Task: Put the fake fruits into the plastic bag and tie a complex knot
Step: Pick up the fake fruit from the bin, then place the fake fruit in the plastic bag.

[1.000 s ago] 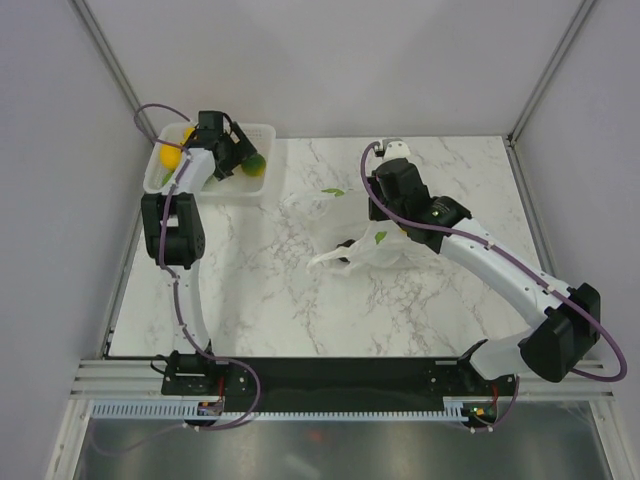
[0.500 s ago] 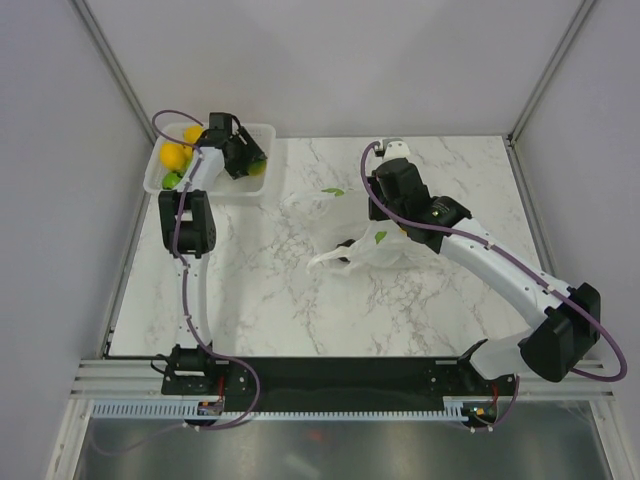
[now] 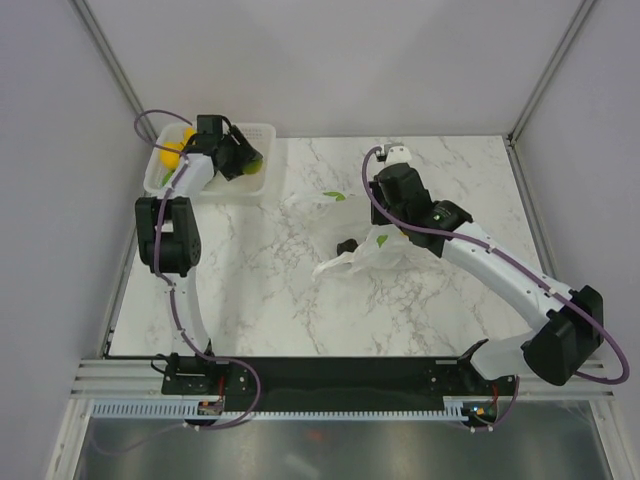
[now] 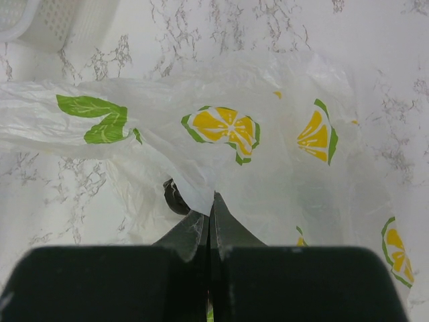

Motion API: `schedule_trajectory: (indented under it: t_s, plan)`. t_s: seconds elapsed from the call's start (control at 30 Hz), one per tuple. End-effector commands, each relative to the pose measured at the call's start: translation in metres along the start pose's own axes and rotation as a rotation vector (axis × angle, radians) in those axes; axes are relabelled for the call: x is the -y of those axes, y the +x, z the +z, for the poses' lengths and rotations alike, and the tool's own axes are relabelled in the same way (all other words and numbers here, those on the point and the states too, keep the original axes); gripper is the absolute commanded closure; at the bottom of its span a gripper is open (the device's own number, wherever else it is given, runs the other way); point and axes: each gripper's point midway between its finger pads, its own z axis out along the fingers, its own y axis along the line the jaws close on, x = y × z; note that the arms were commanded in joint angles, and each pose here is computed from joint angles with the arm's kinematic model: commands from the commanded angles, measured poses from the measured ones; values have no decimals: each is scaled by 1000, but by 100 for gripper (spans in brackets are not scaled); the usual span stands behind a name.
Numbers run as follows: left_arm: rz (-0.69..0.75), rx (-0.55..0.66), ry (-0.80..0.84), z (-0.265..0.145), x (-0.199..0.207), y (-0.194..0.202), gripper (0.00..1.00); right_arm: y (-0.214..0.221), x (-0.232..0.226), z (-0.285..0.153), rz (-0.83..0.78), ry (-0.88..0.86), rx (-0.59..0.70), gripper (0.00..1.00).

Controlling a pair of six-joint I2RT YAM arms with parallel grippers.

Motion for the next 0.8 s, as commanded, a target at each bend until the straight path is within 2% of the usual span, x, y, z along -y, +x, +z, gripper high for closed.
schedule_trajectory:
  t_s: [0.0,0.1,0.13,0.17,0.23,0.33,0.43,0.5,0.53,0.57,0.6,0.67,0.7,0.77]
  plan:
    - [52,246,207,-93,66,-59,60,-15,0,-11,23,-12,58,100]
    - [59,234,228,-109,62,-42,60,-17,0,-13,23,-16,63,100]
    - [70,261,262,-132,72,-44,60,-18,-1,-14,22,-23,66,100]
    - [64,237,257,-131,63,-27,60,-19,-2,-14,22,-24,68,100]
    - [94,259,338,-165,82,-13,60,-21,-2,-16,22,-27,72,100]
    - [124,247,368,-185,83,30,60,-21,-1,-15,26,-25,74,100]
    - [154,295,431,-232,95,65,59,-20,-1,-15,26,-24,71,100]
    - [170,369,457,-265,97,80,59,-20,-1,-15,26,-24,71,100]
    - [205,360,496,-276,109,102,59,-21,-2,-16,27,-28,71,100]
    - [212,392,453,-275,99,110,59,-21,-2,-16,25,-27,72,100]
    - [210,426,485,-295,101,114,59,-21,-2,-16,23,-30,72,100]
    - [244,369,495,-291,91,153,58,-21,-1,-16,21,-27,73,100]
    - [176,464,500,-304,89,139,58,-21,-2,-16,23,-27,73,100]
    - [173,462,488,-295,73,160,58,-22,-3,-16,23,-36,73,100]
